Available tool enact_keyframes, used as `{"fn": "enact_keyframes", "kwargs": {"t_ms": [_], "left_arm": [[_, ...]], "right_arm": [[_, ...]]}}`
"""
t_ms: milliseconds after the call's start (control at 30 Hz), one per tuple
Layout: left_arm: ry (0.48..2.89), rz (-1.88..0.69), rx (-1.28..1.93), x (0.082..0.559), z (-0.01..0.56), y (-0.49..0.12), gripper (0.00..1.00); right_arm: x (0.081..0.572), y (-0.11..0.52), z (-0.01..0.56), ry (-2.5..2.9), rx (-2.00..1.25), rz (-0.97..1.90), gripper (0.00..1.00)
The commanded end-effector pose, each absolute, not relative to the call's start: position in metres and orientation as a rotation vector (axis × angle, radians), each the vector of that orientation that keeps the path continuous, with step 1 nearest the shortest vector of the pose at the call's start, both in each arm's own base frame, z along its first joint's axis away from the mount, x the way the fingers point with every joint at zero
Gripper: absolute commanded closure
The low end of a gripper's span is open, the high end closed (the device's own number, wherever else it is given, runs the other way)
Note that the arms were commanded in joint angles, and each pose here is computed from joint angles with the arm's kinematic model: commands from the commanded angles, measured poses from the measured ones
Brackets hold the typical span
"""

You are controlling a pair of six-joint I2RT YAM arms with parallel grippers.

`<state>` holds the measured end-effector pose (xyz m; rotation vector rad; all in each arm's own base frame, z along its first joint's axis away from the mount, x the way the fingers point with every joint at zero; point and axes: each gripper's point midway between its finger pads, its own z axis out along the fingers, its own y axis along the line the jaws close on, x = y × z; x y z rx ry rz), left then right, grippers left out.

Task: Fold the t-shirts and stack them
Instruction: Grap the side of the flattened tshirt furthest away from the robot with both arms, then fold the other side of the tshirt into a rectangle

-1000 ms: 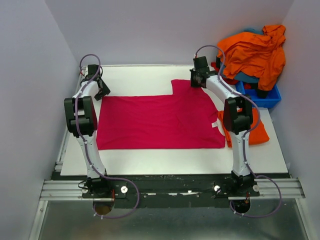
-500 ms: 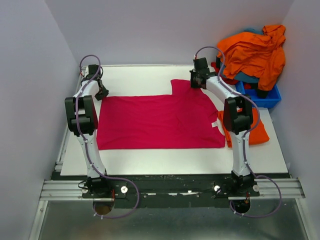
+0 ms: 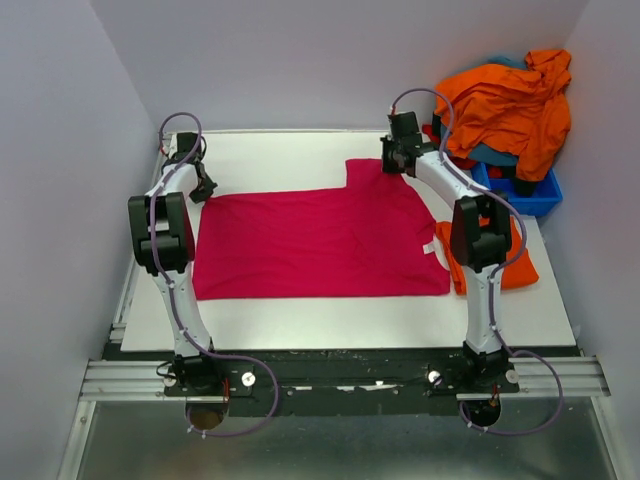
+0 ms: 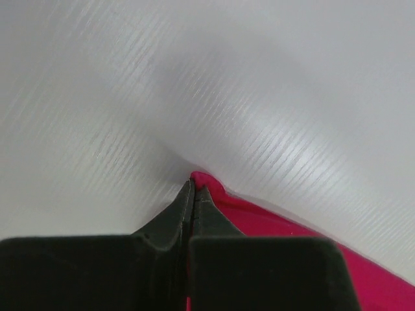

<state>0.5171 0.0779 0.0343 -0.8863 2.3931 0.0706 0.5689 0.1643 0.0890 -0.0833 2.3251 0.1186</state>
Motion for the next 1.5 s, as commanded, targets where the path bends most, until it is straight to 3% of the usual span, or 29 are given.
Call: {"fn": "enact_keyframes", "kwargs": {"t_ms": [0,1033,1467], "left_arm": [[2.304,0.078,-0.85,0.513,0.068,0.08,1.0],[2.15,0.127,-0.85,0.427,0.11,0.081,1.0],[2.152,0.143,-0.886,0.405,0.103,0.08,1.0]], "right_arm": [[0.564,0.164,0.117,2.292,-0.083,0.123,0.99],[0.433,0.129,0.127,2.423,0.033,0.118,0.99],[0.383,0.13,0.117,2.478,-0.008,0.052,0.99]]}}
